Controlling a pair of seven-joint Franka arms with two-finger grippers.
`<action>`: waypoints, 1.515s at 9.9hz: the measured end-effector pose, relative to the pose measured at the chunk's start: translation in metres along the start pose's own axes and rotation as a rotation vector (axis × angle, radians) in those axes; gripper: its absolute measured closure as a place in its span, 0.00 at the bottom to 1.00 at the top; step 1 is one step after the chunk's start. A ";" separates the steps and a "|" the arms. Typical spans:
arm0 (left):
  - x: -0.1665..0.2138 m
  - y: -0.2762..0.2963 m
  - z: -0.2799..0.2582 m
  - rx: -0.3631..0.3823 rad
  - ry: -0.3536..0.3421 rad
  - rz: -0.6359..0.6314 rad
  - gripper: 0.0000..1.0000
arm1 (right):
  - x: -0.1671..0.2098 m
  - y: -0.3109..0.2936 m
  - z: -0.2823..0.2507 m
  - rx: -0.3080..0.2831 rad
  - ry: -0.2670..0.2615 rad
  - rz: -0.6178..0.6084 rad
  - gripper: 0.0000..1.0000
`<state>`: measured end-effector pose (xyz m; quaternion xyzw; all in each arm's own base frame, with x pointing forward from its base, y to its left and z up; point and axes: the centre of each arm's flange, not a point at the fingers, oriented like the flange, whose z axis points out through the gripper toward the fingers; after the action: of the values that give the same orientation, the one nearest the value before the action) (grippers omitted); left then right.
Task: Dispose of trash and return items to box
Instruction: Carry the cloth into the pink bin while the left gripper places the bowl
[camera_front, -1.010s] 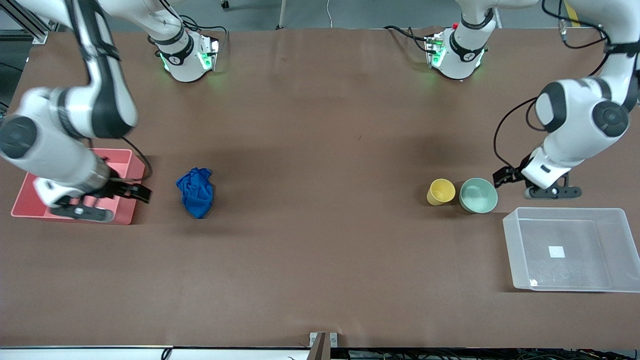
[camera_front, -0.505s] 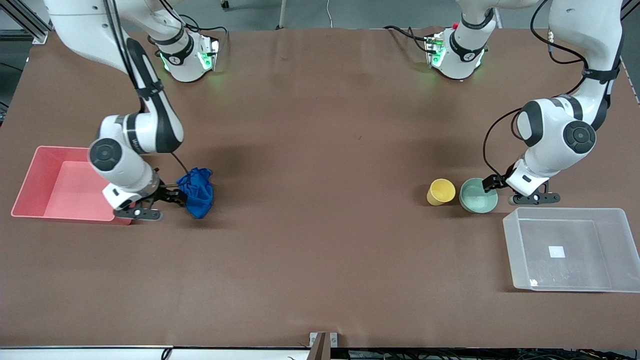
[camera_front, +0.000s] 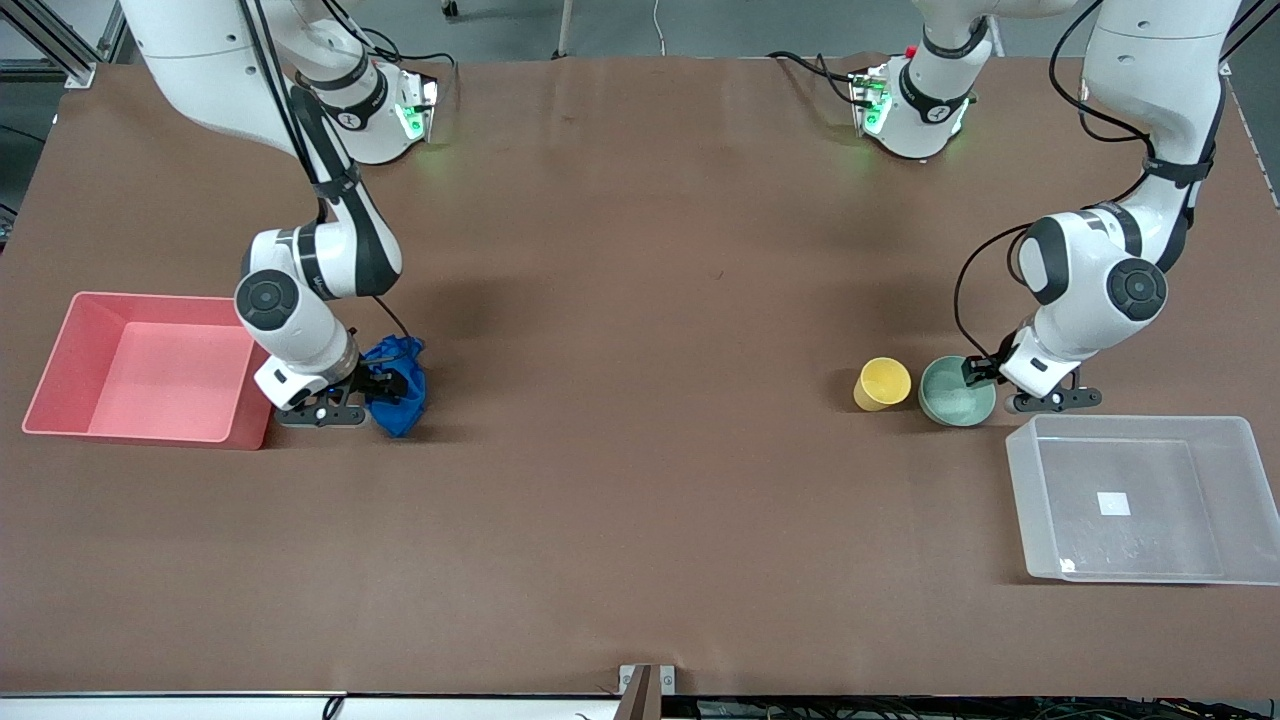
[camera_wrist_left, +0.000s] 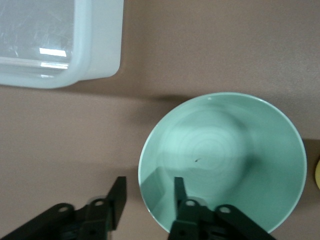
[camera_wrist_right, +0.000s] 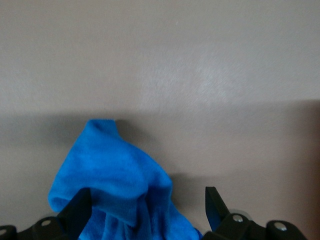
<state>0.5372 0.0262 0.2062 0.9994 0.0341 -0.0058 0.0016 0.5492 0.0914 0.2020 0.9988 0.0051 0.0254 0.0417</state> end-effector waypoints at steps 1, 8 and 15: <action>0.000 0.000 0.000 0.000 0.001 0.000 0.72 | -0.003 -0.003 0.004 0.002 0.002 -0.006 0.01; 0.039 -0.018 -0.178 -0.057 0.087 0.015 0.97 | -0.007 -0.016 0.012 0.041 -0.010 0.034 0.92; 0.166 -0.158 -0.126 0.064 0.126 0.040 0.97 | 0.065 0.045 -0.190 0.104 -0.189 0.079 0.93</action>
<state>0.6938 0.1952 0.3296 0.9978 0.0139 0.0563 -0.0322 0.6046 0.0630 0.3983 0.9970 -0.0370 -0.0674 -0.0110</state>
